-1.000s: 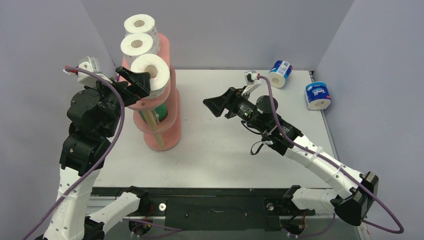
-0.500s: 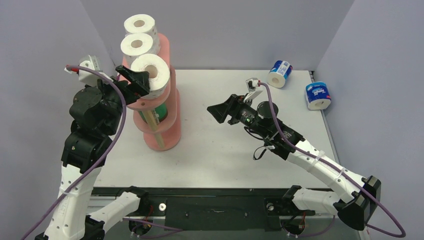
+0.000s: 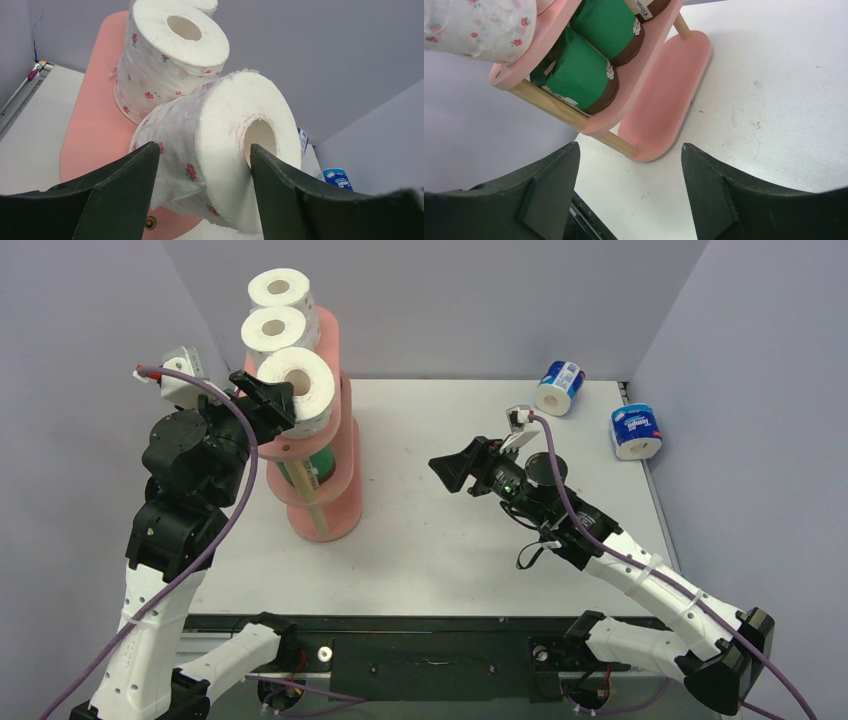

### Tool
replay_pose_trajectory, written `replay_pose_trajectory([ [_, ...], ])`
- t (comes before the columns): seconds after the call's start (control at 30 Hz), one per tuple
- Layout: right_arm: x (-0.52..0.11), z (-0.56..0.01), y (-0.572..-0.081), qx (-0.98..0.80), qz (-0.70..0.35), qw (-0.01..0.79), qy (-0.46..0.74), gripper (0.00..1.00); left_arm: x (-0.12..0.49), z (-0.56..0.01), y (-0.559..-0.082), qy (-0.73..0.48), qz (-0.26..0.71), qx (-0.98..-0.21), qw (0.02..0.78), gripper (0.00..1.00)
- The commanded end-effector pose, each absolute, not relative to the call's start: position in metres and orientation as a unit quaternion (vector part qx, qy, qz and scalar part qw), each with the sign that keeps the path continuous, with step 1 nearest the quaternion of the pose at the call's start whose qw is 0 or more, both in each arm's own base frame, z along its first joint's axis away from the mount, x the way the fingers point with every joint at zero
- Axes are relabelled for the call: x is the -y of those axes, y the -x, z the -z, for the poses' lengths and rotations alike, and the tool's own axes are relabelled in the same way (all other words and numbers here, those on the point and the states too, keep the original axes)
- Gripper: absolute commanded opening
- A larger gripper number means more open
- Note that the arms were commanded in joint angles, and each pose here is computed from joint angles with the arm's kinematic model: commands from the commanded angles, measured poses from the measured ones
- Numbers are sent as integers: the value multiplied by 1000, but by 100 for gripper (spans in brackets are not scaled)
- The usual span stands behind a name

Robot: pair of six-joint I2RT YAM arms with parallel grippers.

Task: Place and organize the paper towels onto the shelf
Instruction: Adjust the paper towel on the shelf.

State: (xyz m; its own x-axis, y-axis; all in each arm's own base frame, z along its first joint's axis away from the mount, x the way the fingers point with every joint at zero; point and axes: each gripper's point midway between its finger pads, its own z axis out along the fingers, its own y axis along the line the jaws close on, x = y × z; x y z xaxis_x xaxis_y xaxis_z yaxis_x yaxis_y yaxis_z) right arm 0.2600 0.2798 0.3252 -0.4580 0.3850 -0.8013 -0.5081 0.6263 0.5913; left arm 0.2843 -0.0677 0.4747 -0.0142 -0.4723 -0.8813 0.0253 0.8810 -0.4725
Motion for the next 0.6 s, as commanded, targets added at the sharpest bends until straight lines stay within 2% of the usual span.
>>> replay_pose_trajectory([
  [0.0, -267, -334, -263, -726, -419, 545, 32, 69, 65, -484, -286, 161, 174, -676, 697, 62],
  [0.17, -260, -334, -264, -724, -410, 555, 25, 69, 64, -487, -285, 160, 175, -673, 700, 59],
  [0.37, -255, -335, -264, -722, -406, 560, 23, 69, 60, -495, -280, 166, 175, -664, 708, 48],
  [0.57, -254, -333, -264, -722, -405, 560, 22, 69, 55, -498, -272, 174, 177, -659, 710, 42],
])
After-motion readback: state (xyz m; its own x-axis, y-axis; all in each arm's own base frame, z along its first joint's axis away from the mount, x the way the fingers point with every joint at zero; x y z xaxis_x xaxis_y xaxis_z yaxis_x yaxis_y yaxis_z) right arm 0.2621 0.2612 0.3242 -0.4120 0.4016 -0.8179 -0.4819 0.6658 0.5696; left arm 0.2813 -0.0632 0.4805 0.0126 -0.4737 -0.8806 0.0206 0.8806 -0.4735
